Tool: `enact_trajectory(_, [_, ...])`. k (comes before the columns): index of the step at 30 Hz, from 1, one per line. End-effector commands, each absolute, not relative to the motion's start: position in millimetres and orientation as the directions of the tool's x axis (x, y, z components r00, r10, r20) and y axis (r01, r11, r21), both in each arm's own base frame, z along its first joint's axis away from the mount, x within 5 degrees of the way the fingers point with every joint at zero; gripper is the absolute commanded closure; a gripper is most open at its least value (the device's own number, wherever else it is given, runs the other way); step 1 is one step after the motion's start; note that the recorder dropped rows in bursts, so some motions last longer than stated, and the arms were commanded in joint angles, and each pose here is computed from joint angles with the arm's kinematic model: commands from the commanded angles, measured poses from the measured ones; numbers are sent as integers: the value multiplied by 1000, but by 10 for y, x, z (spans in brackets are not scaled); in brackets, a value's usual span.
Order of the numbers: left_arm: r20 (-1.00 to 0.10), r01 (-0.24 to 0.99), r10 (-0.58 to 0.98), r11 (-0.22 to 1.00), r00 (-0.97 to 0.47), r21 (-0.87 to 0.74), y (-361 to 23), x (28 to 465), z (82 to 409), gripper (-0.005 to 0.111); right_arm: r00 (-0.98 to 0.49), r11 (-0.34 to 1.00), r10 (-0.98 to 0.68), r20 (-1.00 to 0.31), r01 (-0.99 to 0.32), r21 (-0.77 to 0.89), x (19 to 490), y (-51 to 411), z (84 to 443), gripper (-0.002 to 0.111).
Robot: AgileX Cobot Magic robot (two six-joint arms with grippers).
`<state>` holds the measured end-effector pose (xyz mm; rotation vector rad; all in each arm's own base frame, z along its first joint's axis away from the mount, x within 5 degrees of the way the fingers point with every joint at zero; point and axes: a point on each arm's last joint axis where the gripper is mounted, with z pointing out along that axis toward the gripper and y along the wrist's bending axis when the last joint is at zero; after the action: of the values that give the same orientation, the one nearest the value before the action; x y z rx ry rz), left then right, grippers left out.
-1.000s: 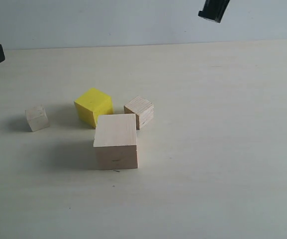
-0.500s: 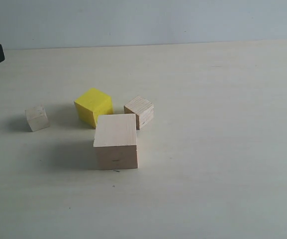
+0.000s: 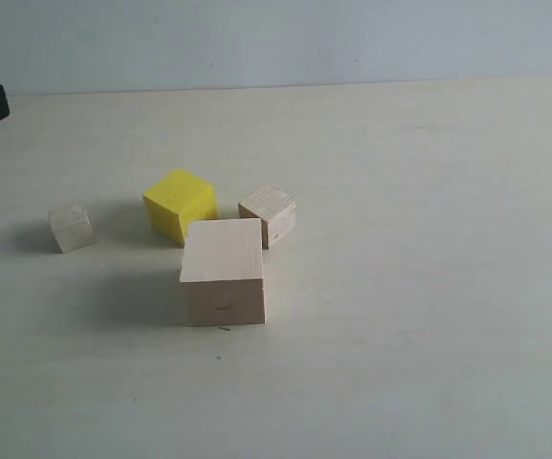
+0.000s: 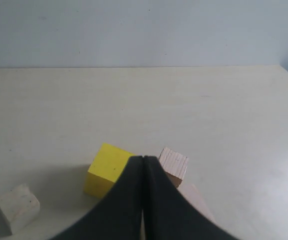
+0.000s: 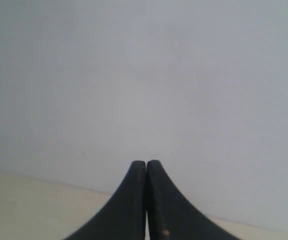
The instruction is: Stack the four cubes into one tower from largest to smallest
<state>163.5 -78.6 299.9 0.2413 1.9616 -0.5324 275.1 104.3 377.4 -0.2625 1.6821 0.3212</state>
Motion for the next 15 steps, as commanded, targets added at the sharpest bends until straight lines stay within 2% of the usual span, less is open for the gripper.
enact_trajectory(1, [-900,392,-74,883,-430,-260,-774,1625,3004,107,-318,951,-176,-932,-298,-78,2890,1028,3519,108])
enact_trajectory(4, [-900,392,-74,883,-430,-260,-774,1625,3004,107,-415,935,-258,-872,-334,-118,2967,1156,3417,108])
enact_trajectory(11, [-894,398,-66,879,-443,-263,-781,1615,2993,107,-466,757,-450,-762,-651,-49,3075,1865,3277,108])
enact_trajectory(15, [-888,405,-59,875,-456,-266,-789,1606,2982,107,-515,722,-511,-689,-692,-18,3268,2086,3169,108])
